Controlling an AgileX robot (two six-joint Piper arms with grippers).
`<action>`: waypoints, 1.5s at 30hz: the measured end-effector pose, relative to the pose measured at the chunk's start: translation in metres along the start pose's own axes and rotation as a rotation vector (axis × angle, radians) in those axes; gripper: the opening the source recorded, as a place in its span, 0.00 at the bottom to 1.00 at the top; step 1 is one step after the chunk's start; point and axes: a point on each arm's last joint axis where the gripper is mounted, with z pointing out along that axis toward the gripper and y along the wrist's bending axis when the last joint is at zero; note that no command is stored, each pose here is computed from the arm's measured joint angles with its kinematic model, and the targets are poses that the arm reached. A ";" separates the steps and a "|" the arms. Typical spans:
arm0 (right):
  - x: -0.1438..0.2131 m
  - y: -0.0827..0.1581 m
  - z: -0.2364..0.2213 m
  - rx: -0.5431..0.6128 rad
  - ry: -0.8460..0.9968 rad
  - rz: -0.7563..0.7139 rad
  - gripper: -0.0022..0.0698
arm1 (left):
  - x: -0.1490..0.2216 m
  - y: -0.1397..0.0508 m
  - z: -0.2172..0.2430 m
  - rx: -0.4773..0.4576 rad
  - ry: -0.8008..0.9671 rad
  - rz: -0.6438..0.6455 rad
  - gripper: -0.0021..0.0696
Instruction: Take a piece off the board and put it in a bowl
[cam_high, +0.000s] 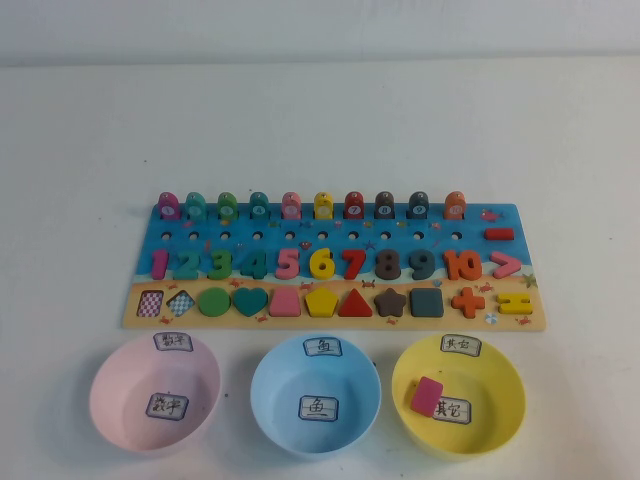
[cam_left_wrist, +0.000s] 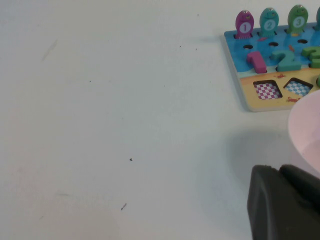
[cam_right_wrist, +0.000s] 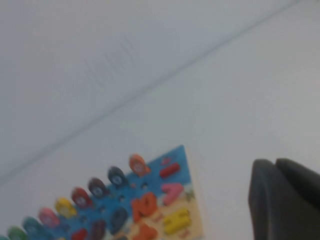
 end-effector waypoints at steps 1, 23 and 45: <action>-0.003 0.001 0.000 -0.017 -0.037 0.090 0.01 | 0.000 0.000 0.000 0.000 0.000 0.000 0.02; -0.029 0.035 0.001 -0.094 0.209 0.125 0.01 | 0.000 0.000 0.000 0.000 0.000 0.000 0.02; -0.108 0.101 0.164 -0.039 1.029 -0.357 0.01 | 0.000 0.000 0.000 0.000 0.000 0.000 0.02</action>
